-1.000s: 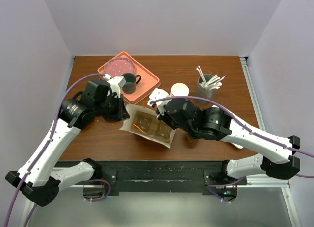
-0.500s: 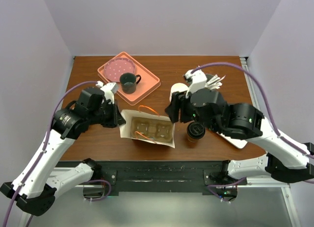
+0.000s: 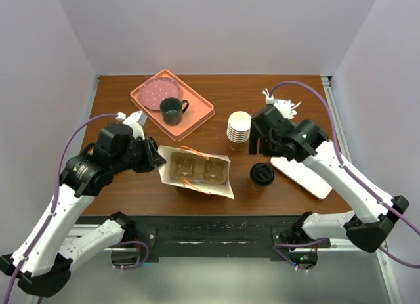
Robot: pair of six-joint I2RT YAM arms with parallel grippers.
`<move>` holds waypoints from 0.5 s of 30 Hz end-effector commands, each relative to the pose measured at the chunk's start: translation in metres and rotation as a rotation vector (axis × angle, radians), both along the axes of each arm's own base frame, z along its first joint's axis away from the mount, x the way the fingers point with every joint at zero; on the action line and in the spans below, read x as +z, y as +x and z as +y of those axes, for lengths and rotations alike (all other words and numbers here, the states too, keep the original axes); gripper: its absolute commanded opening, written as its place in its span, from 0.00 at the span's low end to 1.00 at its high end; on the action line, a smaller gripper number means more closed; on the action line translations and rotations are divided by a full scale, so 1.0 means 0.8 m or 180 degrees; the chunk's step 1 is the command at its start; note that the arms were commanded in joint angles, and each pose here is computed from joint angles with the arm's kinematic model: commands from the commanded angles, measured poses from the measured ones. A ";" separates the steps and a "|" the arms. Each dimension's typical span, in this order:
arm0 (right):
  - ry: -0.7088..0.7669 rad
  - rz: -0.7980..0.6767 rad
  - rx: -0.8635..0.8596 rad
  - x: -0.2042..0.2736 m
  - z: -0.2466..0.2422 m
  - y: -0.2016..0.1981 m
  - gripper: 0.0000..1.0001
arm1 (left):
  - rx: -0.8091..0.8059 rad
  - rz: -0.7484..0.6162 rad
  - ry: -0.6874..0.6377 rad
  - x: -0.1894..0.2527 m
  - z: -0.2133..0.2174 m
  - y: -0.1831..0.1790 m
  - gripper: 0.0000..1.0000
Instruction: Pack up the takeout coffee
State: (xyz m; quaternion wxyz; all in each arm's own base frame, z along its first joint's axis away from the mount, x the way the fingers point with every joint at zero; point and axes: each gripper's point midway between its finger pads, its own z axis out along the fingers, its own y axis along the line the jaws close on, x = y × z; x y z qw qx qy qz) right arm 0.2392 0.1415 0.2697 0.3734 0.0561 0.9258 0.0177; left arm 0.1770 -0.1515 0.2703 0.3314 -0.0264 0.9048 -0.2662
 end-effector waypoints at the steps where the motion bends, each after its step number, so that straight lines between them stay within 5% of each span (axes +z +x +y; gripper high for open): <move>1: -0.0103 0.0450 0.0108 -0.053 -0.006 -0.026 0.85 | -0.0092 -0.0238 -0.0265 0.018 -0.007 -0.009 0.00; 15: -0.0329 0.0970 0.0306 -0.152 -0.007 -0.030 0.86 | -0.0443 -0.0280 -0.0330 -0.002 -0.013 -0.032 0.00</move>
